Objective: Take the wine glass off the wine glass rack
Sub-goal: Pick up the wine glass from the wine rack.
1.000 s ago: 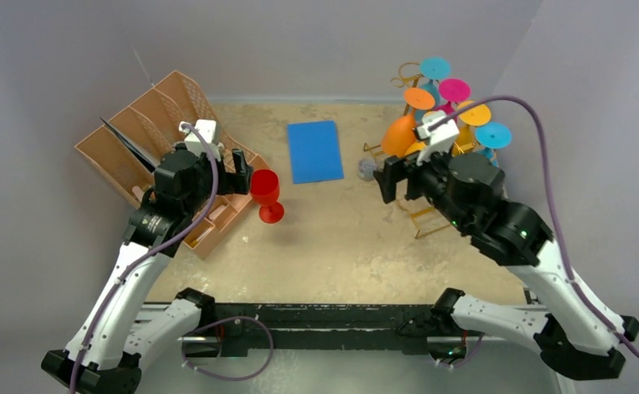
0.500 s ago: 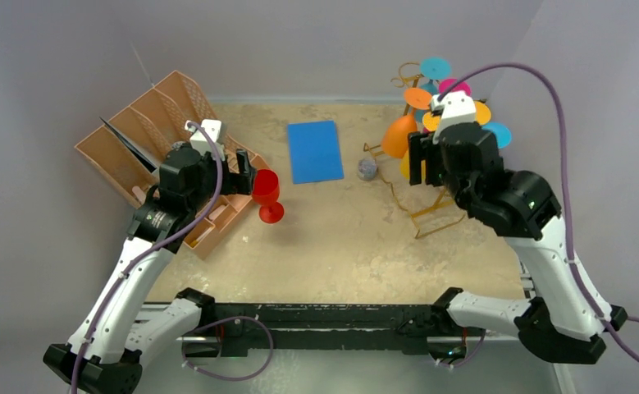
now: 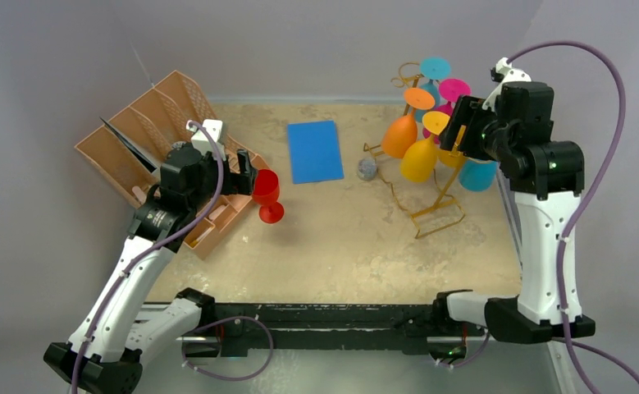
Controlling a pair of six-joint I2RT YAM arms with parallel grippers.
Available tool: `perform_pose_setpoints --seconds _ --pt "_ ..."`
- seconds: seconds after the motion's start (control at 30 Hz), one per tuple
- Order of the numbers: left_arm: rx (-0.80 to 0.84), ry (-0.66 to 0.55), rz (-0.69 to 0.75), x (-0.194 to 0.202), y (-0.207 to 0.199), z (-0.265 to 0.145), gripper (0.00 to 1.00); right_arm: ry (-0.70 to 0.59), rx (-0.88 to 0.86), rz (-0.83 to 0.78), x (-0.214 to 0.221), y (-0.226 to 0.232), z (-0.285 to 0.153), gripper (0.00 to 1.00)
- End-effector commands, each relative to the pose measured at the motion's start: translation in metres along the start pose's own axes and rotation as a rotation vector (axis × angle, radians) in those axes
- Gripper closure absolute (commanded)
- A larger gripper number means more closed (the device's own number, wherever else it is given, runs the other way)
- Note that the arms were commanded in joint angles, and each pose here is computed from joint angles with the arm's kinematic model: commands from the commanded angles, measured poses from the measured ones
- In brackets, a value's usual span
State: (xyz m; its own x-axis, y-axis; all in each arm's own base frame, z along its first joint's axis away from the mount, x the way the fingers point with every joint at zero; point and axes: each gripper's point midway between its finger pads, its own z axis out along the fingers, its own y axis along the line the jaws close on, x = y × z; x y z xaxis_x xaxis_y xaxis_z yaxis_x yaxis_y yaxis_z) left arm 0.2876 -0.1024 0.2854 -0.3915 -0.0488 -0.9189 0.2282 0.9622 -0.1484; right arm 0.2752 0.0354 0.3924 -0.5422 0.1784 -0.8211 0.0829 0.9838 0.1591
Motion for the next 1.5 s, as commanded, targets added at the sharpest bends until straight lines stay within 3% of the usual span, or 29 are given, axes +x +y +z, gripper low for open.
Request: perform_pose_setpoints --seconds 0.0,0.23,0.53,0.9,1.17,1.47 --pt "0.017 -0.036 -0.009 -0.010 -0.003 0.000 0.06 0.049 -0.181 0.174 -0.003 0.022 0.014 0.28" --pt "0.019 -0.032 -0.008 -0.009 -0.003 0.001 0.06 -0.003 -0.225 0.329 -0.024 0.015 0.034 0.35" --pt "0.019 -0.036 -0.003 -0.010 -0.003 0.000 0.06 -0.031 -0.151 0.468 -0.025 -0.008 0.063 0.42" --pt "0.022 -0.029 -0.005 -0.008 -0.003 0.002 0.06 -0.048 -0.189 0.530 -0.025 -0.009 0.081 0.52" --pt "0.021 -0.020 -0.005 -0.007 -0.003 0.003 0.06 -0.044 -0.177 0.578 -0.020 -0.013 0.087 0.53" --pt "0.017 -0.022 -0.006 -0.007 -0.003 0.003 0.06 -0.057 -0.205 0.609 -0.024 -0.012 0.084 0.64"
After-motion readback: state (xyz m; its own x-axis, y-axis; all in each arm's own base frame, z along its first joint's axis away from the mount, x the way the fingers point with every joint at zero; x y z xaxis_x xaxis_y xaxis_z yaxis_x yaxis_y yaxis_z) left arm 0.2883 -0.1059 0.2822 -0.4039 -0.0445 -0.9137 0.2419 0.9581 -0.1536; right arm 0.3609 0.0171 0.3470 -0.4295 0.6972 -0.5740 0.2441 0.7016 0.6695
